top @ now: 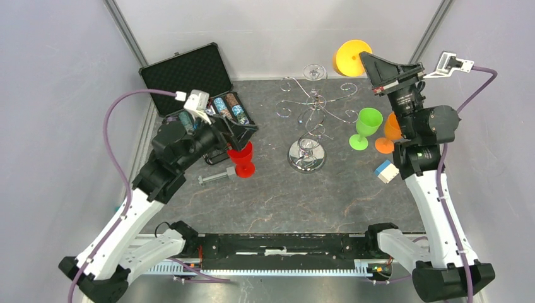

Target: Take the wine glass off the wine glass rack

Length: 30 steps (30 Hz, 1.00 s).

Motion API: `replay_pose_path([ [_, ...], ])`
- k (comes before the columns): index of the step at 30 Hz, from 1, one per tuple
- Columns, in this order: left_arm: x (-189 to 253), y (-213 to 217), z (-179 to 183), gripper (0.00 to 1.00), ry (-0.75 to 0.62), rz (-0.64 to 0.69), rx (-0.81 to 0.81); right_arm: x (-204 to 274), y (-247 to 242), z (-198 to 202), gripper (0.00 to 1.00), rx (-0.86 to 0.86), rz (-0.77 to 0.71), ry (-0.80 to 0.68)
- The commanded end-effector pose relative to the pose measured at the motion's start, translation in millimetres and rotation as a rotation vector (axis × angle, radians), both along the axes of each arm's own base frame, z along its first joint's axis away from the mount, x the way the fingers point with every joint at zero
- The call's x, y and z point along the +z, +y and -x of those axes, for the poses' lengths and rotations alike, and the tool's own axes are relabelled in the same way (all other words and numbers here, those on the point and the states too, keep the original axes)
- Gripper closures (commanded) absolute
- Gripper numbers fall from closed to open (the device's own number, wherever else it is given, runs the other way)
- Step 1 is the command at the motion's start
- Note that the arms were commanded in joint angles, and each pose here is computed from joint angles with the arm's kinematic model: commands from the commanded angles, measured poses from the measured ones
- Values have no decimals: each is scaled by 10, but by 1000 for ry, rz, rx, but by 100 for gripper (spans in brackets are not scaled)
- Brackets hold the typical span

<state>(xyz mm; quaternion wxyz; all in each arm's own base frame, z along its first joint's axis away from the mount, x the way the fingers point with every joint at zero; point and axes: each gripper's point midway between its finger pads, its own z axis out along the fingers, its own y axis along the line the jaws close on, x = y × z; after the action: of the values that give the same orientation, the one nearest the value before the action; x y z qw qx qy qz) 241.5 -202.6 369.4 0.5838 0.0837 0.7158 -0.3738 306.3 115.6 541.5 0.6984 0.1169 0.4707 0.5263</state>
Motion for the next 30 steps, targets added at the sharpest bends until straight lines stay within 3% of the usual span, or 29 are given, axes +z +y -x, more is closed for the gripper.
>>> replay_pose_path([
  [1, 537, -443, 194, 0, 17, 249, -252, 305, 172, 483, 100, 194, -49, -94],
  [7, 945, -683, 117, 0, 27, 379, -353, 471, 302, 962, 100, 410, -108, -179],
  [18, 1548, -1084, 37, 0, 119, 673, -651, 490, 329, 1382, 100, 513, -128, -155],
  [30, 1644, -1126, 165, 29, 186, 849, -884, 283, 354, 1237, 100, 565, -183, -88],
])
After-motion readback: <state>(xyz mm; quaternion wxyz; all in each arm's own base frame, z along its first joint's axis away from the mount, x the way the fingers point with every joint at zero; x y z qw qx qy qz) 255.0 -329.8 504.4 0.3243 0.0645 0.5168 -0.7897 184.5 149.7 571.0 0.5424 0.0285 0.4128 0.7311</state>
